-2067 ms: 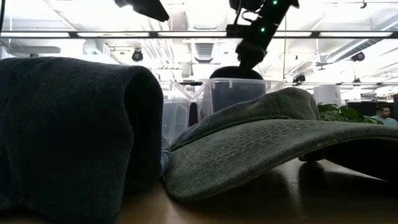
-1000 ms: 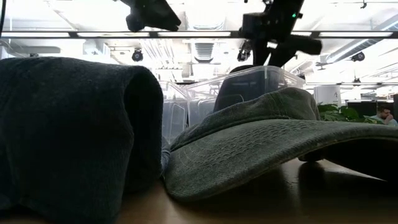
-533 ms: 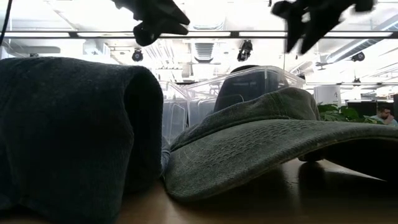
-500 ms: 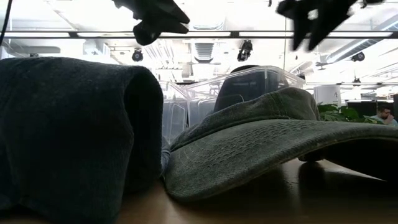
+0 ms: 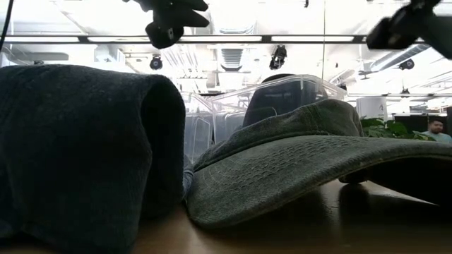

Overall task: Pick & Place hat
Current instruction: Put the right blue cap into the right transparent bin

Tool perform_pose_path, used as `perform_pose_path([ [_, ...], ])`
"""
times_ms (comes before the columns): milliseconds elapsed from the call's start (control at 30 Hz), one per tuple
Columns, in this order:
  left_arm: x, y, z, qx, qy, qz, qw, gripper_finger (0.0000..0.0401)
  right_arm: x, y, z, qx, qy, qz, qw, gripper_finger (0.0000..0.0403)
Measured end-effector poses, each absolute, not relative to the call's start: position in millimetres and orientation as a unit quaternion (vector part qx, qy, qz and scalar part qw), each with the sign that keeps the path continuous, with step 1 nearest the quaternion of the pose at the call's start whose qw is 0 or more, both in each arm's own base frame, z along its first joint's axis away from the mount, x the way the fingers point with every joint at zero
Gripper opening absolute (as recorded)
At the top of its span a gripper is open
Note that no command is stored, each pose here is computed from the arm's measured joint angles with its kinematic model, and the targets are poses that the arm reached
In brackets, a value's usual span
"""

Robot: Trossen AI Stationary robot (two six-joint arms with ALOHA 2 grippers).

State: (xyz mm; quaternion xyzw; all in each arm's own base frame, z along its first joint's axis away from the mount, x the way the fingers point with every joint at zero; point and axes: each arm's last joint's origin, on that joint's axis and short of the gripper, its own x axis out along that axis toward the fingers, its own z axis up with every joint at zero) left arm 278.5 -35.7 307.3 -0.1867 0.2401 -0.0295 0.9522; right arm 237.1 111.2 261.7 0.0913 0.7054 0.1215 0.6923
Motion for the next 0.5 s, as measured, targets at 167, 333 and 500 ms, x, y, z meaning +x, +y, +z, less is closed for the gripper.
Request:
perform_pose_path([
  [167, 276.9, -46.4, 306.9, -0.188, 0.242, -0.035, 0.951, 0.0106, 249.0, 109.6, 230.9, 0.079, 0.713, 0.187, 0.671, 0.0173],
  [333, 274.9, -56.9, 306.9, -0.197, 0.239, -0.018, 0.951, 0.0106, 250.5, 101.4, 205.3, 0.043, 0.722, 0.224, 0.653, 0.0166],
  [500, 272.6, -67.2, 306.6, -0.192, 0.235, -0.004, 0.953, 0.0106, 248.8, 95.5, 189.7, 0.018, 0.713, 0.252, 0.654, 0.0165],
])
